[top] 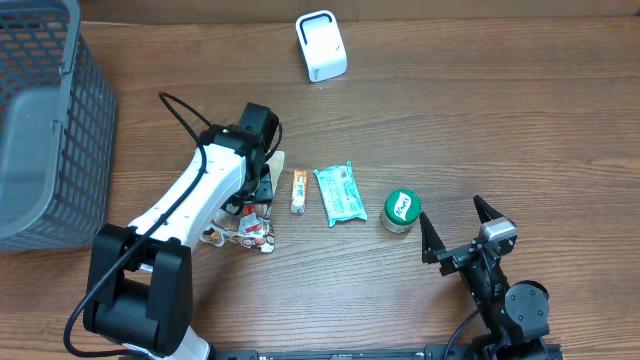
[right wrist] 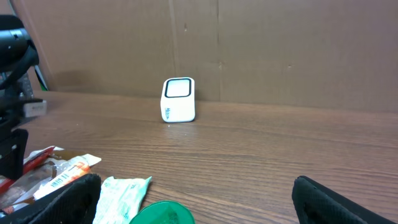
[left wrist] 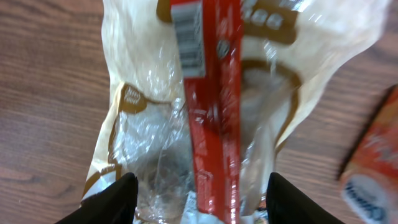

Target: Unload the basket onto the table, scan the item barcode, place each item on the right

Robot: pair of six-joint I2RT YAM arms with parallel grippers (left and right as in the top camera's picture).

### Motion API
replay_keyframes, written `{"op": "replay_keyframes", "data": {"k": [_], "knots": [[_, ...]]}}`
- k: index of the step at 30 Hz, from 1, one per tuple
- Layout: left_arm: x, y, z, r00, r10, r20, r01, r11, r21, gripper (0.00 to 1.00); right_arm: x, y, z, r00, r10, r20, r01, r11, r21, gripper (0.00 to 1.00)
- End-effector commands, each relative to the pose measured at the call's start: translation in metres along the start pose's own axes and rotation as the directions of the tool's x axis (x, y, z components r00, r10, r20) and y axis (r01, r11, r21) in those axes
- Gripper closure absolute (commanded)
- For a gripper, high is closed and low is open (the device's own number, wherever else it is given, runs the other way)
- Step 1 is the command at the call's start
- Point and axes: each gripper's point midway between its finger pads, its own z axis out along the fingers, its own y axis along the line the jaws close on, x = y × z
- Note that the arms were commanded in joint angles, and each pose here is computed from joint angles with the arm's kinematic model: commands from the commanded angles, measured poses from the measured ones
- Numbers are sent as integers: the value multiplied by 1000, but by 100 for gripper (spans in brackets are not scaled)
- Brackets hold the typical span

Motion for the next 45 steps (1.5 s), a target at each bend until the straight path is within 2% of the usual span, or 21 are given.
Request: {"op": "replay_keyframes", "data": {"k": [1,5,9,15,20,26,31,33,34,45], "knots": [[1,16,1,1000,7,12,-6,998,-68,39,2,1,0,1000,2,3,-2,1000,-4,0],[-2,28,0,999,37,31,-33,990,-137,41,2,1,0,1000,2,3,-2,1000,-4,0],[-2,29,-1,997,70,27,-65,988,-143,42,2,1,0,1000,2,3,-2,1000,-4,0],[-2,31,-2,998,65,25,-60,987,-149,38,2,1,0,1000,2,3,-2,1000,-4,0],[-23,48,-26,997,-48,64,58,986,-159,34,2,1,0,1000,2,3,-2,1000,-4,0],[-62,66,-82,972,-178,151,185,982,-32,30,2,1,0,1000,2,3,-2,1000,-4,0],[-93,94,-122,919,-298,258,293,954,59,25,2,1,0,1000,2,3,-2,1000,-4,0],[-99,106,-125,903,-330,276,324,944,66,4,2,1,0,1000,2,3,-2,1000,-4,0],[-100,111,-125,898,-339,281,336,940,61,0,2,1,0,1000,2,3,-2,1000,-4,0],[-100,123,-121,890,-366,273,366,929,52,0,2,1,0,1000,2,3,-2,1000,-4,0]]}}
